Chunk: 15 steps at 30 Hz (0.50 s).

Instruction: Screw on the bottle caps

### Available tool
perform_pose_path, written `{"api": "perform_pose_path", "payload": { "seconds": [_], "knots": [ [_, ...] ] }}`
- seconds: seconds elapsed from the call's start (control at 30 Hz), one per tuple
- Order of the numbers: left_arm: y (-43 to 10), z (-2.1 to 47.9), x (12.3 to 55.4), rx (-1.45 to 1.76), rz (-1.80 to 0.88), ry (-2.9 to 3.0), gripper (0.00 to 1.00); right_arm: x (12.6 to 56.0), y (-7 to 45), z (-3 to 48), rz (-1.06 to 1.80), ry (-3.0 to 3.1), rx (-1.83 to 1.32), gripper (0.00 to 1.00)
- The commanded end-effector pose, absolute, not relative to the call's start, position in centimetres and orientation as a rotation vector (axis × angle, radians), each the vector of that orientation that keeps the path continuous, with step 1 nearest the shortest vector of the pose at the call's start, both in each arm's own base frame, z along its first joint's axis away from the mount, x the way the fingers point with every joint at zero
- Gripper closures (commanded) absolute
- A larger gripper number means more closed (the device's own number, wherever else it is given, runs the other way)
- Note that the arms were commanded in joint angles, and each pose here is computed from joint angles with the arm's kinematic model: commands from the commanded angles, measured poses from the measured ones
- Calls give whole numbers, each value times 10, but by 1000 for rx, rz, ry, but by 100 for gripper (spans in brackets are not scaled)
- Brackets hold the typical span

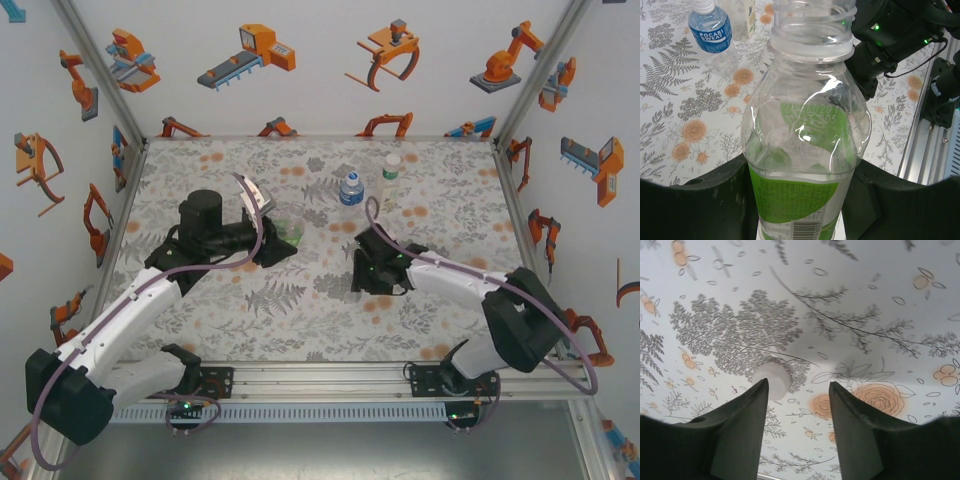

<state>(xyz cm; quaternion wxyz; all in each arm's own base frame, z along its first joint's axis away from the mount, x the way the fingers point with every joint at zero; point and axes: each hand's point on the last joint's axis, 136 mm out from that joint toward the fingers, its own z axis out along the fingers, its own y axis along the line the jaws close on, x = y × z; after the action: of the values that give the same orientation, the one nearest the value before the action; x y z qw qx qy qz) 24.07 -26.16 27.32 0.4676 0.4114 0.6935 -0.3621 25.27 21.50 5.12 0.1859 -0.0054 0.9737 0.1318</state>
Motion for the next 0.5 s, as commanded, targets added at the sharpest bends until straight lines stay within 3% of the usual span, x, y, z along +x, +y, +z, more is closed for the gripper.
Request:
{"api": "perform_pose_path", "payload": {
  "seconds": [0.0,0.47],
  "knots": [
    [-262,291,238,1011,-882,1657,100,253,217,57,185,2716,-226,47],
    [-260,285,236,1015,-877,1666,100,240,244,41,150,2795,-343,50]
  ]
}}
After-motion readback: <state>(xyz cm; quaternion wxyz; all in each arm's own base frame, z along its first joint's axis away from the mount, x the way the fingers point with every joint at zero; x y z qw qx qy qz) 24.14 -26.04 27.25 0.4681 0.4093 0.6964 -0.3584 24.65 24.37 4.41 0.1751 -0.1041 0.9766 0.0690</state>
